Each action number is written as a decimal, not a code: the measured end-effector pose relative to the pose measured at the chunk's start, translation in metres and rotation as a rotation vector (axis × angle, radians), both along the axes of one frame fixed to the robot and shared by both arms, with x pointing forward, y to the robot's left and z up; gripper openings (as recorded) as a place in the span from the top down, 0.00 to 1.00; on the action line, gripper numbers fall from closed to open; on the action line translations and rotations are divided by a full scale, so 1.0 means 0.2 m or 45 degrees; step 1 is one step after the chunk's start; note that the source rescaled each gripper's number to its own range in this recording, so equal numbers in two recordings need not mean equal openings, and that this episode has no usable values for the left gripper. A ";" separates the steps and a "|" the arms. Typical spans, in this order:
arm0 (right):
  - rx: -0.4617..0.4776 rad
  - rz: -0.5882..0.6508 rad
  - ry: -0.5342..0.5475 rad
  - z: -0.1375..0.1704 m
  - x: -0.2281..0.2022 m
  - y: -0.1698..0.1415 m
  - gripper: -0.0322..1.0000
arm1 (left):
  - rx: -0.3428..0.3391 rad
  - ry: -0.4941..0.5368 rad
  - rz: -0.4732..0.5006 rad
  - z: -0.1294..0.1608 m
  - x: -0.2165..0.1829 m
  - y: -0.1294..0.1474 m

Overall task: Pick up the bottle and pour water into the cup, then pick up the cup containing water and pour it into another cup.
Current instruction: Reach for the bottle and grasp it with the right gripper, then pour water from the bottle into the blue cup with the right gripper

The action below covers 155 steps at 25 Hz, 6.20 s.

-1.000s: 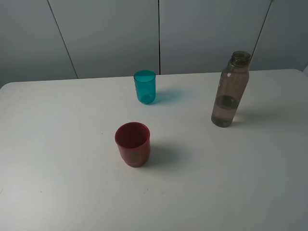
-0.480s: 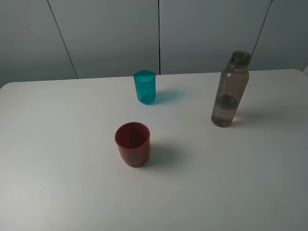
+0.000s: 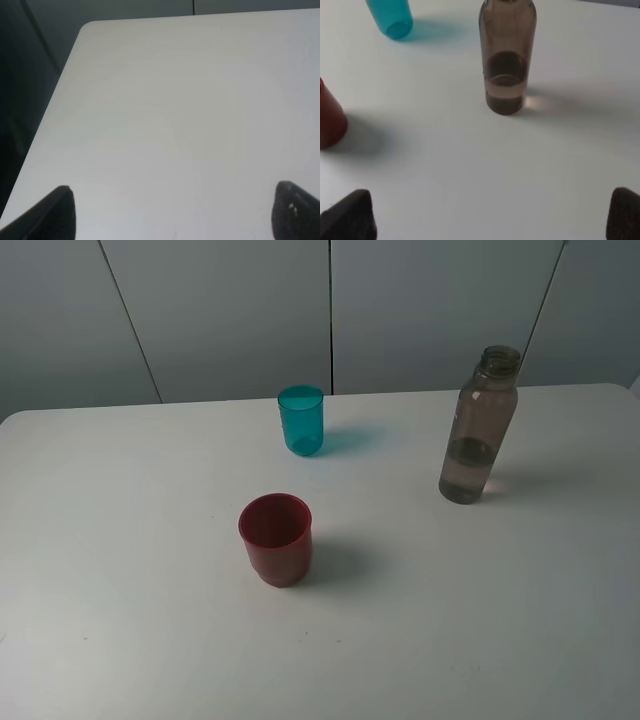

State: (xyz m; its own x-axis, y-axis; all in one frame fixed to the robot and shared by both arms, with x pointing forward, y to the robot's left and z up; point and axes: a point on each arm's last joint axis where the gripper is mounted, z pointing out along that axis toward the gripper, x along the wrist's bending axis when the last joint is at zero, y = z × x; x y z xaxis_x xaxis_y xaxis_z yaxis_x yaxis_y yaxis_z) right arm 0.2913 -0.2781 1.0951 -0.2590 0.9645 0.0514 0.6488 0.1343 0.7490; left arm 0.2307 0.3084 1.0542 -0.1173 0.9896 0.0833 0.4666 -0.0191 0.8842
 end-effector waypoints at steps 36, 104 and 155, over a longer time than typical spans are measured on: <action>-0.114 -0.105 0.051 -0.87 0.79 0.11 0.00 | -0.007 -0.001 0.004 0.00 0.00 0.00; 0.132 -0.074 -0.496 -1.21 1.16 0.23 0.00 | 0.000 0.000 0.000 0.00 0.00 0.00; 0.143 -0.208 -0.372 -1.11 1.27 0.25 0.97 | 0.000 0.000 0.000 0.00 0.00 0.00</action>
State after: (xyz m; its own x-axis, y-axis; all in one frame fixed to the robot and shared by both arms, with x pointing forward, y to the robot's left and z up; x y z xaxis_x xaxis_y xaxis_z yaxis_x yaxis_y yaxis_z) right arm 0.5445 -0.2283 0.8721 -0.1212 0.9870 0.1061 0.4112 -0.0473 0.9103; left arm 0.2307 0.3084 1.0542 -0.1172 0.9896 0.0834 0.4667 -0.0193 0.8842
